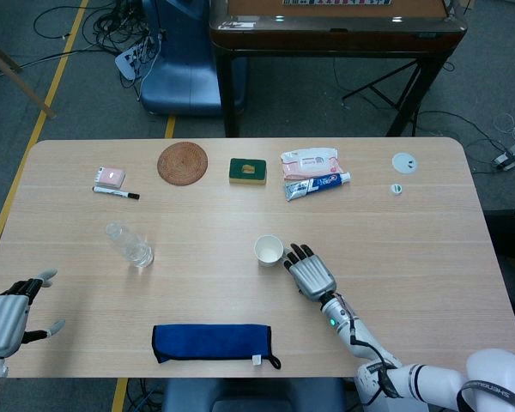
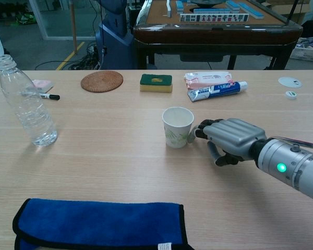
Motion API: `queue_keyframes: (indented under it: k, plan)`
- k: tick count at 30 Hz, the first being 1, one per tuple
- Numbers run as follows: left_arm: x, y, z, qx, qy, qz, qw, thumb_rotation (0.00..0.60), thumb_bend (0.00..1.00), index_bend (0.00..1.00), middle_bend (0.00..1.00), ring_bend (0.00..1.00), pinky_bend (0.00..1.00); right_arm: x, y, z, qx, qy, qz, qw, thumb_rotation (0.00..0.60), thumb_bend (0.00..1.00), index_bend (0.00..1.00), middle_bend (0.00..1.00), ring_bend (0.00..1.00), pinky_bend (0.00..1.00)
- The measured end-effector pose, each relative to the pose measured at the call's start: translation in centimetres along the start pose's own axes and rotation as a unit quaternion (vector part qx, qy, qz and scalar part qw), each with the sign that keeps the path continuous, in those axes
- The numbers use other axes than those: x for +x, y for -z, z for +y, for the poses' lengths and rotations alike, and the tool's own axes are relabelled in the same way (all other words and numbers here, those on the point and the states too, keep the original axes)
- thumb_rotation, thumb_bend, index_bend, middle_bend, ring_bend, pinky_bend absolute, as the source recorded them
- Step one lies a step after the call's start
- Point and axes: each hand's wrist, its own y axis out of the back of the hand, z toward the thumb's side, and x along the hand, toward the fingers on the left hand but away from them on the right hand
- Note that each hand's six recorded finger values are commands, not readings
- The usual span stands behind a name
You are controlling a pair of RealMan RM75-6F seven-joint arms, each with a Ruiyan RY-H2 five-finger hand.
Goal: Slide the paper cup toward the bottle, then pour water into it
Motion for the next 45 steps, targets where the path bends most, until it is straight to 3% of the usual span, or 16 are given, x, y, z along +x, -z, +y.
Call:
queue_keyframes:
  k: [22,45]
  plan:
    - [0.0,0.1,-0.1,-0.001,0.003,0.001,1.0,0.6,0.0,0.22,0.36,0.34,0.57,-1.9,-2.6,1.2,0.002,0.026,0.034,0.9991,0.6,1.0,0.23,0.1,0.02,0.12]
    - [0.0,0.1,-0.3,-0.003,0.009,0.002,1.0,0.6,0.0,0.22,0.36,0.34,0.57,-3.8,-4.6,1.3,-0.014,0.024,0.056,0.9981,0.6,1.0,0.23,0.1,0.02,0.12]
